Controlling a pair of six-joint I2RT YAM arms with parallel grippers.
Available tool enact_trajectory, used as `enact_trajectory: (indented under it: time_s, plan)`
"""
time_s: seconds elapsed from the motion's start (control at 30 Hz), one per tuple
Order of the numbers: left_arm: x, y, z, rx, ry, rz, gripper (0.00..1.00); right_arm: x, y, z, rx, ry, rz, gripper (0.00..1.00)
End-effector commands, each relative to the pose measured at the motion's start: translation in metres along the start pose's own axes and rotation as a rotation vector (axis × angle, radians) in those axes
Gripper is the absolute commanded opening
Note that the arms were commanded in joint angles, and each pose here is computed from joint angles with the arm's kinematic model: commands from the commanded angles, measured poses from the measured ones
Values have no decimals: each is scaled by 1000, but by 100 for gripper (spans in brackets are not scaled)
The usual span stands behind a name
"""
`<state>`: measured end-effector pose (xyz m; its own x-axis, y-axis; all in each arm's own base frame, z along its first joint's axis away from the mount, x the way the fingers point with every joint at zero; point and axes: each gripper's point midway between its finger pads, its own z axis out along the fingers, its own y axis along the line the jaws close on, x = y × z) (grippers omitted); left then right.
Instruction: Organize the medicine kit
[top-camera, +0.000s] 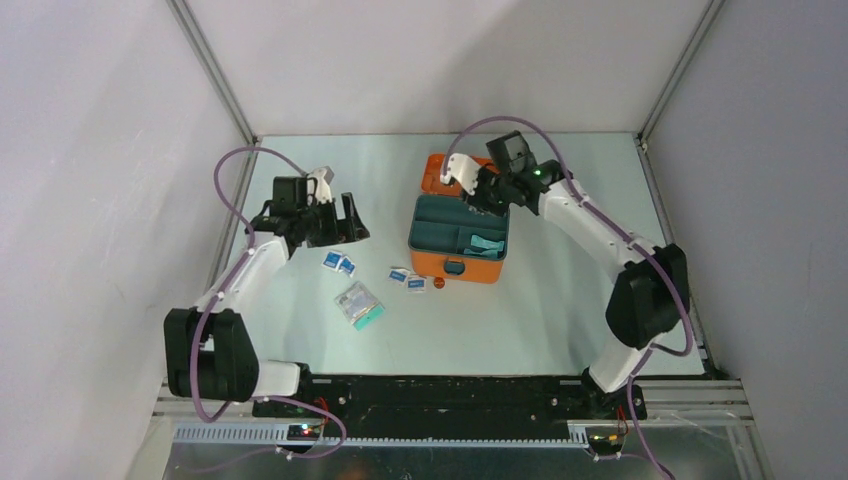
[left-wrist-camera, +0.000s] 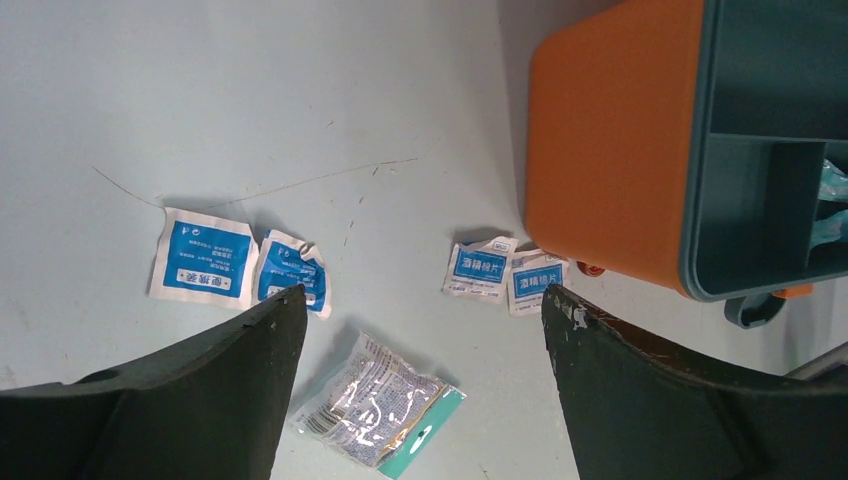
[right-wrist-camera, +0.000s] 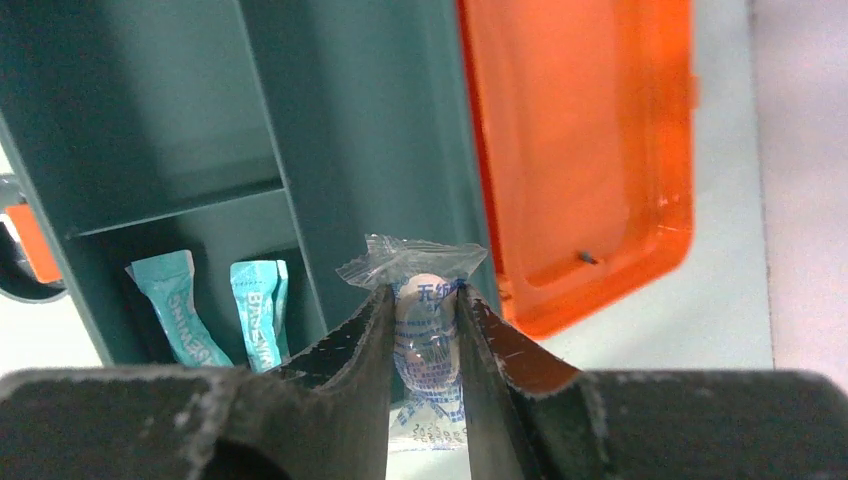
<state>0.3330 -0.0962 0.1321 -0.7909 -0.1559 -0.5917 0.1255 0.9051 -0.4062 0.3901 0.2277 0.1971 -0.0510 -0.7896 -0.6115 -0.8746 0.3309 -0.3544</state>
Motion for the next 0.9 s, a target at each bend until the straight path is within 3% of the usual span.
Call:
enact_trajectory:
  time_s: [0.0, 0.13, 0.33, 0.5, 0.7, 0.87]
  plan:
    - [-21, -12, -20, 36, -92, 57, 92, -6, -5, 5, -13, 48, -116, 31]
    - [-20, -13, -21, 41, -97, 63, 92, -1, -1, 14, -48, 75, -108, 35]
    - [-21, -15, -22, 49, -101, 66, 92, -5, 4, 16, -76, 66, -75, 51]
    - [-23, -12, -24, 29, -111, 75, 92, -17, 1, 3, -59, 33, -38, 52]
    - [-19, 15, -29, -82, -110, 99, 92, -69, 3, -29, 44, -154, 100, 54]
    - [-19, 43, -39, -133, -118, -24, 92, -111, 57, -24, -80, -292, 151, 70]
